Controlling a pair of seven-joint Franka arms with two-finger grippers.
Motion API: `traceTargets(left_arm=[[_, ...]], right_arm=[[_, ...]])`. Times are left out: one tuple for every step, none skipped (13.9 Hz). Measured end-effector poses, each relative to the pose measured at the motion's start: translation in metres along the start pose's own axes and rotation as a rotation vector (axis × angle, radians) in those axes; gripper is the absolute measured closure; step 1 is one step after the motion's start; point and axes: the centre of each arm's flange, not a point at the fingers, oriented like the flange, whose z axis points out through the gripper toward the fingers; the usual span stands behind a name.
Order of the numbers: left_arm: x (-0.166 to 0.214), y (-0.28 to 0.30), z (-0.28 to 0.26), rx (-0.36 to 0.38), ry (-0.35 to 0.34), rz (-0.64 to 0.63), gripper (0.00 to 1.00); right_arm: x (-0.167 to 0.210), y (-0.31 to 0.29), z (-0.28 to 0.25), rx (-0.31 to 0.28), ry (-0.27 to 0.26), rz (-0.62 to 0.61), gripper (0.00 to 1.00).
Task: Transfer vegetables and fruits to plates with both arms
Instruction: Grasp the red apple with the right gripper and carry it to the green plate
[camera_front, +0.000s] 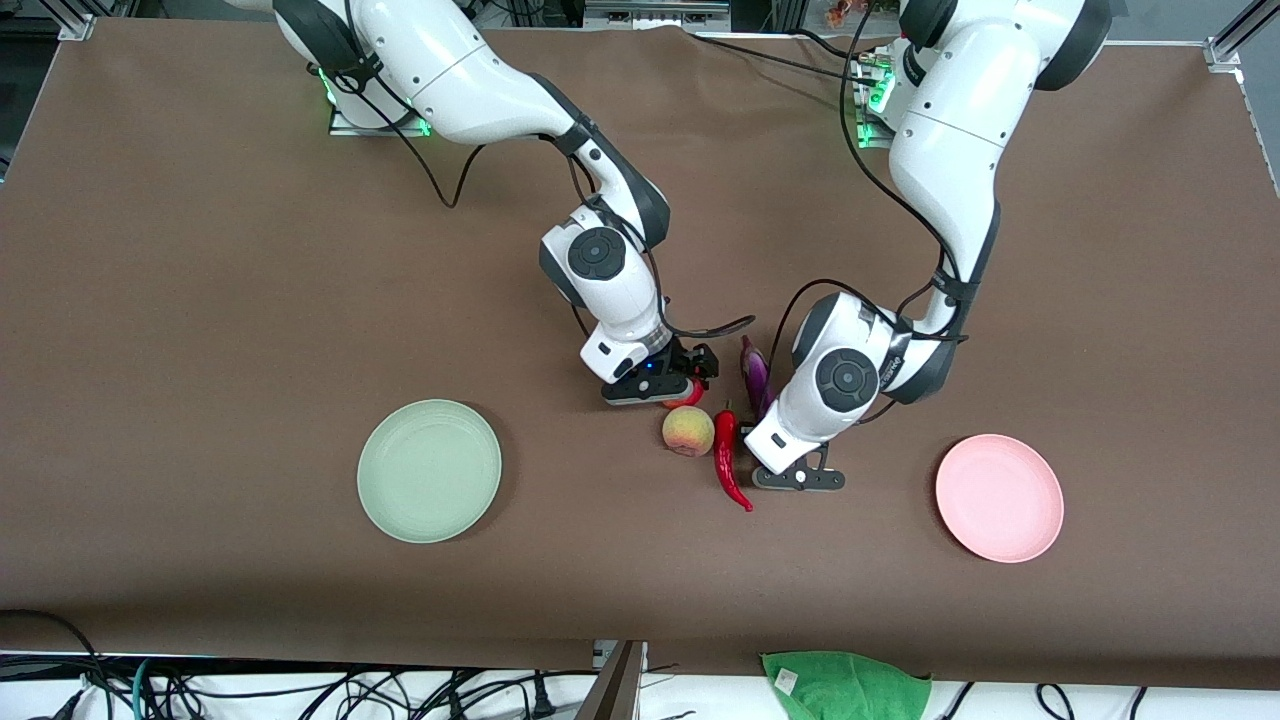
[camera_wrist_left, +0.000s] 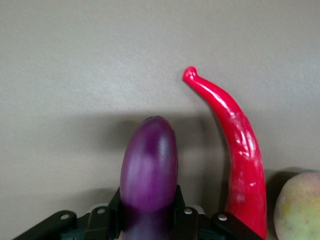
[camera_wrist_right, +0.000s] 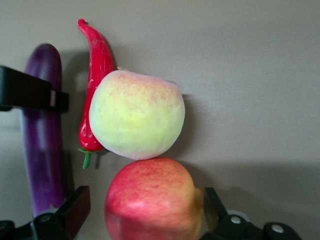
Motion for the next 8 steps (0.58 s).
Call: traceTargets(left_arm=[[0.005,-0.006,-0.004,-0.002,0.008,-0.004,0.61],[0.011,-0.014,-0.01,-0.004,0.016,-0.007,0.61],[0.018,-0.028,-0.018,-0.003,0.017,0.0,0.61],[0.026,-0.048,-0.027,0.001,0.012,0.014,0.61],[0.036,-0.072,-0.04,0.004,0.007,0.027,0.61],[0.047,-0.099,-0.056,0.007,0.004,0.035,0.61],[0.057,-0.127,-0.073,0.01,0.004,0.041,0.61],[0.065,-0.154,-0.087,0.012,0.011,0.046,0.61]], right_arm=[[-0.002,0.001,0.004,0.001,0.001,-0.001,0.0],[-0.003,0.001,0.006,0.001,0.002,-0.002,0.0],[-0.003,0.001,0.007,0.0,0.005,-0.006,0.0],[-0.002,0.002,0.007,-0.001,0.008,-0.009,0.04],[-0.001,0.002,0.006,-0.002,0.014,-0.014,0.04],[0.001,0.001,0.004,-0.002,0.021,-0.019,0.12],[0.002,0.001,0.004,-0.003,0.025,-0.023,0.14],[0.003,0.002,0.003,-0.005,0.028,-0.025,0.15]])
